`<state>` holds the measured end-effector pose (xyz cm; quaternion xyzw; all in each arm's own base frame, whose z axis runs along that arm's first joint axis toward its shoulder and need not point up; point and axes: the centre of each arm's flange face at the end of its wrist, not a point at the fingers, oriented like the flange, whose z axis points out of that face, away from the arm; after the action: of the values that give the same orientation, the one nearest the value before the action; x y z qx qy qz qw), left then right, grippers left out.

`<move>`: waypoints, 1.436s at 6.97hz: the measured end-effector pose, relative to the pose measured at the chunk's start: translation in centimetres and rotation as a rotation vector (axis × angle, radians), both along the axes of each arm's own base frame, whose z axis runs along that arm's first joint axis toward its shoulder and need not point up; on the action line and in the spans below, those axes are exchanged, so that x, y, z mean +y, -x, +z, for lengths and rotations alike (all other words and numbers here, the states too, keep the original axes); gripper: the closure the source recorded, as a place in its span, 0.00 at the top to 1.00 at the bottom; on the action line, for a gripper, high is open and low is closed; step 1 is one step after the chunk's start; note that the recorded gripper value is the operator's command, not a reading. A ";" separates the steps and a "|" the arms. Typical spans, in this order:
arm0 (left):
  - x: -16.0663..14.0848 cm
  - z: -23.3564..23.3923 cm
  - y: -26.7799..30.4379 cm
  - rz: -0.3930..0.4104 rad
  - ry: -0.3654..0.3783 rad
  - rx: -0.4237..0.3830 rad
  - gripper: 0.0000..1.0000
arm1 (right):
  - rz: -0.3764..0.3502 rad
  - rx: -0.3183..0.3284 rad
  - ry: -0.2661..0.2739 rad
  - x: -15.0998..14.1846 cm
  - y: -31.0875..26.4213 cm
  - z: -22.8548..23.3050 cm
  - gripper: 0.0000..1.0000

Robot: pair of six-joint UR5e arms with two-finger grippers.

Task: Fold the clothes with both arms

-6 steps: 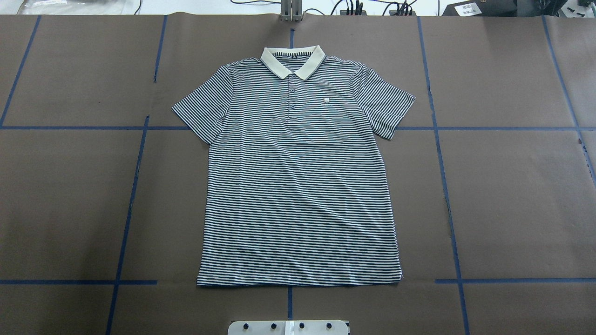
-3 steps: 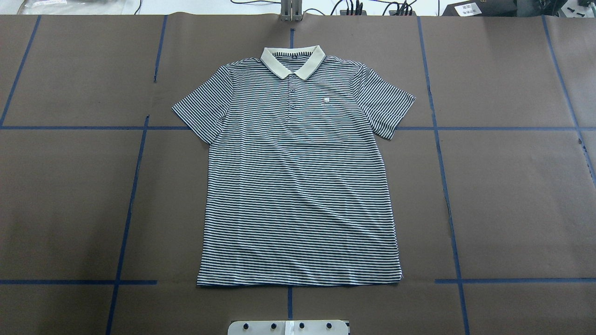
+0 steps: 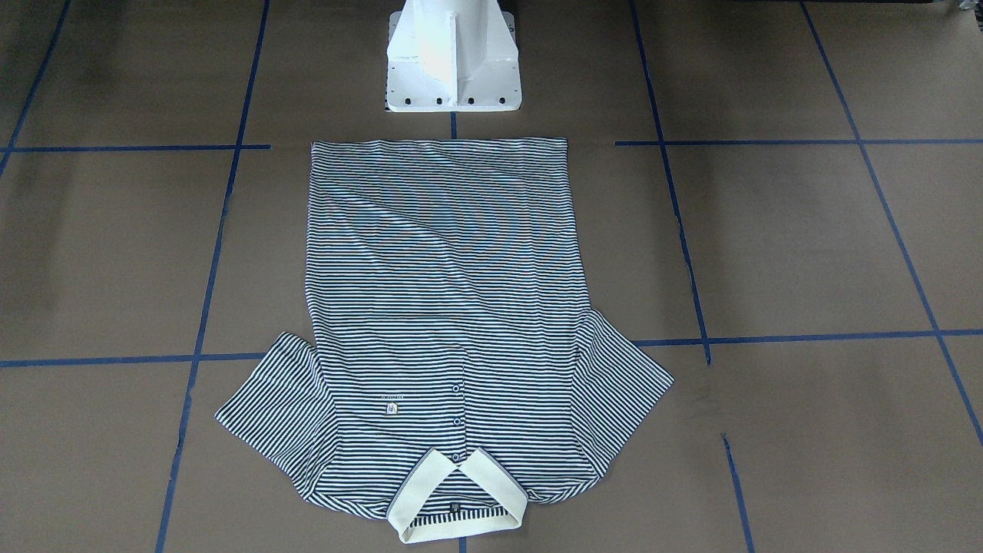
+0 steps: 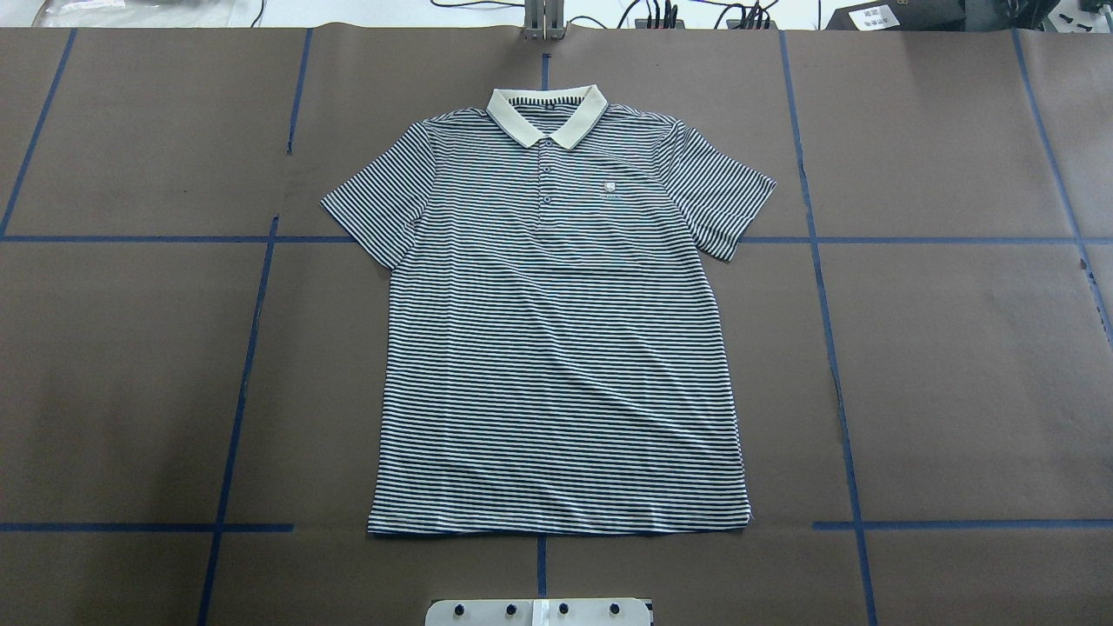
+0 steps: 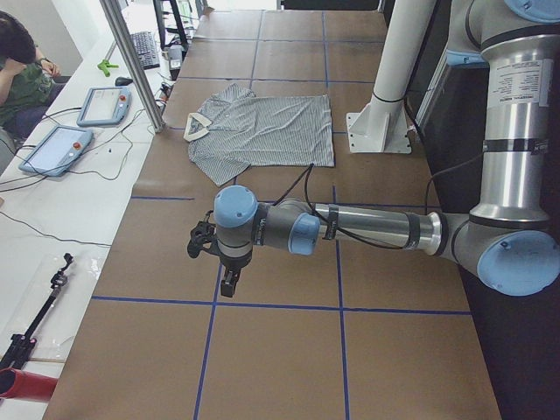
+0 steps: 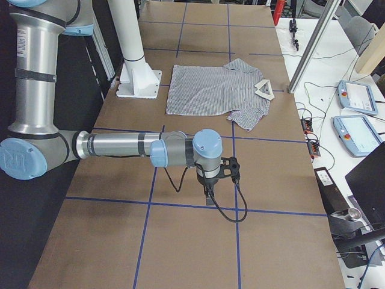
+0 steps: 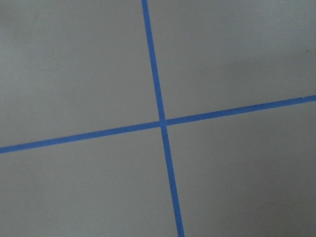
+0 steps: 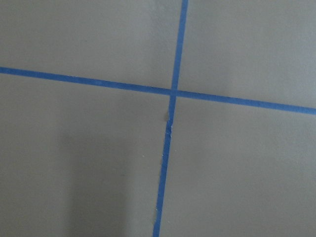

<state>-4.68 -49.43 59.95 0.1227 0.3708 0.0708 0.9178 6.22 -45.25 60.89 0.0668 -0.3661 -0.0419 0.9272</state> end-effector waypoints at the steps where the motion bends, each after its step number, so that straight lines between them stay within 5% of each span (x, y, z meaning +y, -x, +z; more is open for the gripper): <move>1: -0.7 -1.3 -0.3 0.005 -0.104 0.003 1.00 | -0.003 -0.015 -0.041 -1.5 0.2 -1.7 1.00; 4: -7.4 -8.3 -0.4 -0.038 -0.481 -0.017 1.00 | 0.014 -0.037 -0.174 -6.4 0.3 -4.7 1.00; 7: -12.1 -13.2 -4.9 -0.089 -0.480 0.072 1.00 | 0.023 -0.085 -0.211 -13.0 4.1 -10.1 1.00; 10: -12.6 -14.5 -8.2 -0.057 -0.480 0.098 1.00 | 0.094 -0.180 -0.143 -18.3 14.8 -17.4 1.00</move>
<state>3.51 -61.99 45.49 0.3509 0.3837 0.1252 0.8449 -8.62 -63.53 43.45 0.1534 -0.4405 -0.0181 0.8844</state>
